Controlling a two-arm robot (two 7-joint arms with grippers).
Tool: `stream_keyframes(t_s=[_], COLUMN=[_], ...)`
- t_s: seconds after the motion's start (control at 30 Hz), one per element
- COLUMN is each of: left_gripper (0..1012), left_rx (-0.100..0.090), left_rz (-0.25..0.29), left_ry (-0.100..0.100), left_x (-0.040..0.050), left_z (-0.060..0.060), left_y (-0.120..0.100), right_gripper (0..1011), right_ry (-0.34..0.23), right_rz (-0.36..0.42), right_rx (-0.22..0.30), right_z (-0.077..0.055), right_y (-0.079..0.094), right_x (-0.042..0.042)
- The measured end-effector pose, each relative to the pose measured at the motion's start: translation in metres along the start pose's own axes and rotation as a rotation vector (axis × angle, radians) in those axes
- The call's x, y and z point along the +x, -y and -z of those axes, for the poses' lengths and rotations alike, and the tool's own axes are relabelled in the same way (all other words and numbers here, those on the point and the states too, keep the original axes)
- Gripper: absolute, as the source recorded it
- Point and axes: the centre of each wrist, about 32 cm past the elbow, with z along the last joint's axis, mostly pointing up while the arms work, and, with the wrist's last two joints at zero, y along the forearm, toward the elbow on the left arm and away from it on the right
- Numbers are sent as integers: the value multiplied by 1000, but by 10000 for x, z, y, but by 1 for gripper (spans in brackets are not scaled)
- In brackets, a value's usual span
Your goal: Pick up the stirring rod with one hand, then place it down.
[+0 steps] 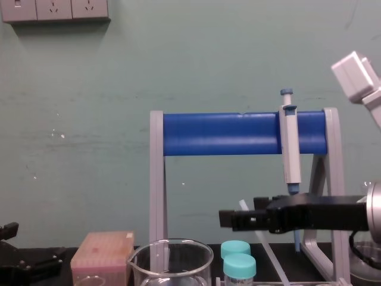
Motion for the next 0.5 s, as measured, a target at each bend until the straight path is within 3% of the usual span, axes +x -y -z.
stream_keyframes(t_s=[0.5], left_gripper=[1000], left_rx=[0], left_rz=[0], left_ry=[0], left_x=[0], left_z=[0], left_y=[0], right_gripper=[1003], right_ry=[4], right_rz=[-7], right_rx=[-72], right_z=[44], right_y=[-40], right_x=[15])
